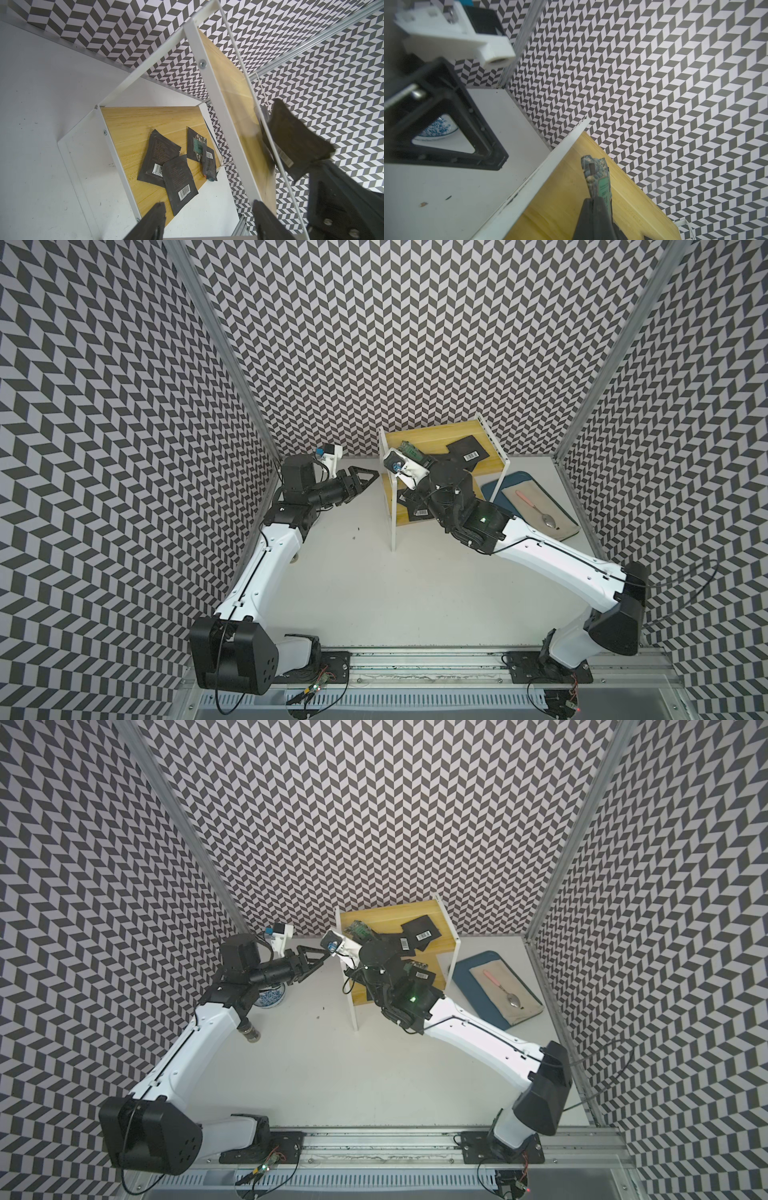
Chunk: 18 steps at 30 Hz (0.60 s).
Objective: Remove the tea bags from the shelf
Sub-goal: Pick up the tea bag from the shelf.
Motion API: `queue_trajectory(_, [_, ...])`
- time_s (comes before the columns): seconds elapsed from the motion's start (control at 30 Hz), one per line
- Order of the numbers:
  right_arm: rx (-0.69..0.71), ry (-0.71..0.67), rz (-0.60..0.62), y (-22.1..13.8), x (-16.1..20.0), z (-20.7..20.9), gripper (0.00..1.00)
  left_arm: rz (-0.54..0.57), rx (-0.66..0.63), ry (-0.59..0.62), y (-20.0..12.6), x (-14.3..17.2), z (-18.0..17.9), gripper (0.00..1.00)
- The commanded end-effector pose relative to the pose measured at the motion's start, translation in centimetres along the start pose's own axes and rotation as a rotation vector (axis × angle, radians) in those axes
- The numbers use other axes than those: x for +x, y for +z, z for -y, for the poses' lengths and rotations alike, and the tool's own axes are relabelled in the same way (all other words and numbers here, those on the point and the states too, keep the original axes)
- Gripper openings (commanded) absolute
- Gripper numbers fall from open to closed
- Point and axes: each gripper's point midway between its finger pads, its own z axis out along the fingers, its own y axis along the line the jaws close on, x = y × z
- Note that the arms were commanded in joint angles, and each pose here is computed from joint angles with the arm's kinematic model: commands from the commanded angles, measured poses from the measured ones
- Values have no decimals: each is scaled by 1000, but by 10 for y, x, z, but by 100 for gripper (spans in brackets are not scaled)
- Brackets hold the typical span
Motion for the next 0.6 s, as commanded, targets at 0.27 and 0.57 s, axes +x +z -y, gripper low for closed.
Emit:
queue_trajectory(0.27, [-147, 400, 254, -72, -69, 44, 0, 54, 17, 51, -10, -12, 14, 70])
queue_trajectory(0.57, [-226, 542, 304, -106, -77, 54, 0, 73, 6, 64, -15, -13, 14, 70])
